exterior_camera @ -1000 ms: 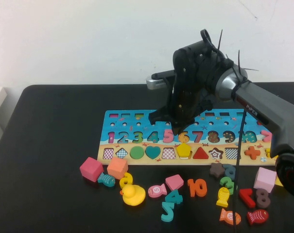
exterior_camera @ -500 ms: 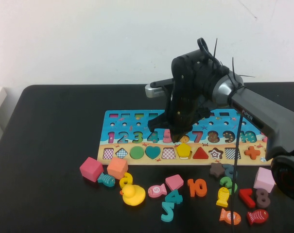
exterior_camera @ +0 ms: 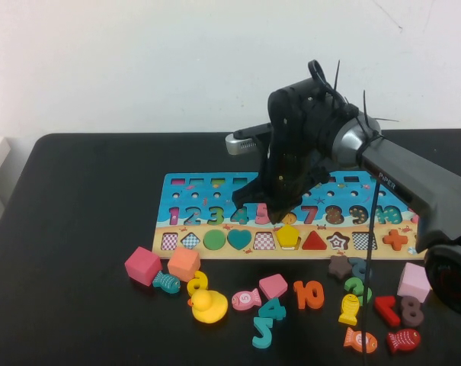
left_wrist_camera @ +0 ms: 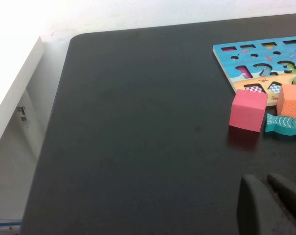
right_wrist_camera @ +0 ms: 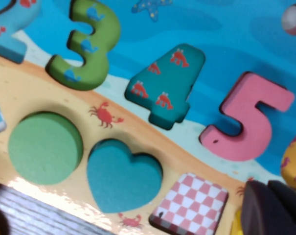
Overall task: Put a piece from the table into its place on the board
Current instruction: Place the "Pentagon" into the hole of the Pentagon
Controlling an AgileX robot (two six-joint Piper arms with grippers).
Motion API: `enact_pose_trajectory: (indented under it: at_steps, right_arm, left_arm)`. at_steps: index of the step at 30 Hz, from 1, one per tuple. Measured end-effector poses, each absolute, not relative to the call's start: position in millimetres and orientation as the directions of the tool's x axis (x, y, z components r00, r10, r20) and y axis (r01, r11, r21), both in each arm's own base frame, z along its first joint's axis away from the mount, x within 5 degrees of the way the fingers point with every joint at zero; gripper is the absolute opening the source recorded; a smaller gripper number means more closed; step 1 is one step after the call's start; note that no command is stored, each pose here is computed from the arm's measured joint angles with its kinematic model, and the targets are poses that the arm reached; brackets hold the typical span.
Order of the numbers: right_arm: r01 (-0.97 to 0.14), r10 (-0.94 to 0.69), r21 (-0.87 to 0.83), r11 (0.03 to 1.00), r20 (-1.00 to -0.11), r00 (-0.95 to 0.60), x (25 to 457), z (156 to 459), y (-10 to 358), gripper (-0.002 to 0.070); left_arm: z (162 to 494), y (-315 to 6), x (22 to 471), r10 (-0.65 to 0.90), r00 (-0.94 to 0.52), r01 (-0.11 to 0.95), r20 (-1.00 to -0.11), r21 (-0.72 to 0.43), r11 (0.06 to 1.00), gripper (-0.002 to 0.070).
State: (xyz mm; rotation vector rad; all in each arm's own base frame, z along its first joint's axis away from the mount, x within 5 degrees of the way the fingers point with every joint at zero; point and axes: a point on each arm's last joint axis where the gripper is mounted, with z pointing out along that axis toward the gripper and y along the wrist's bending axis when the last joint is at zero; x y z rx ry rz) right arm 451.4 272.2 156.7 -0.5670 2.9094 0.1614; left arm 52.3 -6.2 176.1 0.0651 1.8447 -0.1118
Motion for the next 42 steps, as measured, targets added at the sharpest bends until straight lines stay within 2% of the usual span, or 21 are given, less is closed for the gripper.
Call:
enact_pose_trajectory:
  at_steps: [5,8,9,12,15,21,23,28,34,42]
  right_arm:
    - [-0.4,-0.383,0.035,0.916,-0.221,-0.897,452.0,171.0,268.7,0.0019]
    - [-0.408,-0.39,0.01,0.913,-0.273,-0.88,450.7,197.3,264.8,0.0019]
    - [-0.414,-0.39,0.01,0.91,-0.313,-0.866,448.6,219.2,261.3,0.0019]
    - [-0.421,-0.388,0.013,0.907,-0.366,-0.846,442.2,252.1,255.2,0.0019]
    - [-0.424,-0.395,0.009,0.906,-0.349,-0.85,430.5,263.4,247.1,0.0019]
    - [-0.449,-0.453,-0.066,0.891,-0.164,-0.876,403.2,232.2,226.6,0.0019]
    - [-0.451,-0.457,-0.074,0.889,-0.135,-0.879,400.9,224.4,224.6,0.0019]
    - [-0.463,-0.462,-0.037,0.886,-0.165,-0.871,406.3,210.2,231.6,0.0019]
    - [-0.464,-0.462,-0.017,0.885,-0.146,-0.875,415.1,177.5,239.0,0.0019]
    - [-0.49,-0.481,-0.008,0.872,-0.201,-0.853,424.6,176.2,249.0,0.0019]
  left_arm:
    - [176.1,-6.2,52.3,-0.013,-0.273,0.103,-0.962,-0.043,0.994,-0.0002]
    - [176.1,-6.2,52.3,-0.013,-0.273,0.103,-0.962,-0.043,0.994,-0.0002]
    - [176.1,-6.2,52.3,-0.013,-0.273,0.103,-0.962,-0.043,0.994,-0.0002]
    - [176.1,-6.2,52.3,-0.013,-0.273,0.103,-0.962,-0.043,0.994,-0.0002]
    - [176.1,-6.2,52.3,-0.013,-0.273,0.103,-0.962,-0.043,0.994,-0.0002]
    - [176.1,-6.2,52.3,-0.013,-0.273,0.103,-0.962,-0.043,0.994,-0.0002]
    - [176.1,-6.2,52.3,-0.013,-0.273,0.103,-0.962,-0.043,0.994,-0.0002]
    - [176.1,-6.2,52.3,-0.013,-0.273,0.103,-0.962,-0.043,0.994,-0.0001]
    - [176.1,-6.2,52.3,-0.011,-0.273,0.103,-0.962,-0.041,0.994,-0.0001]
    - [176.1,-6.2,52.3,-0.011,-0.273,0.103,-0.962,-0.041,0.994,-0.0001]
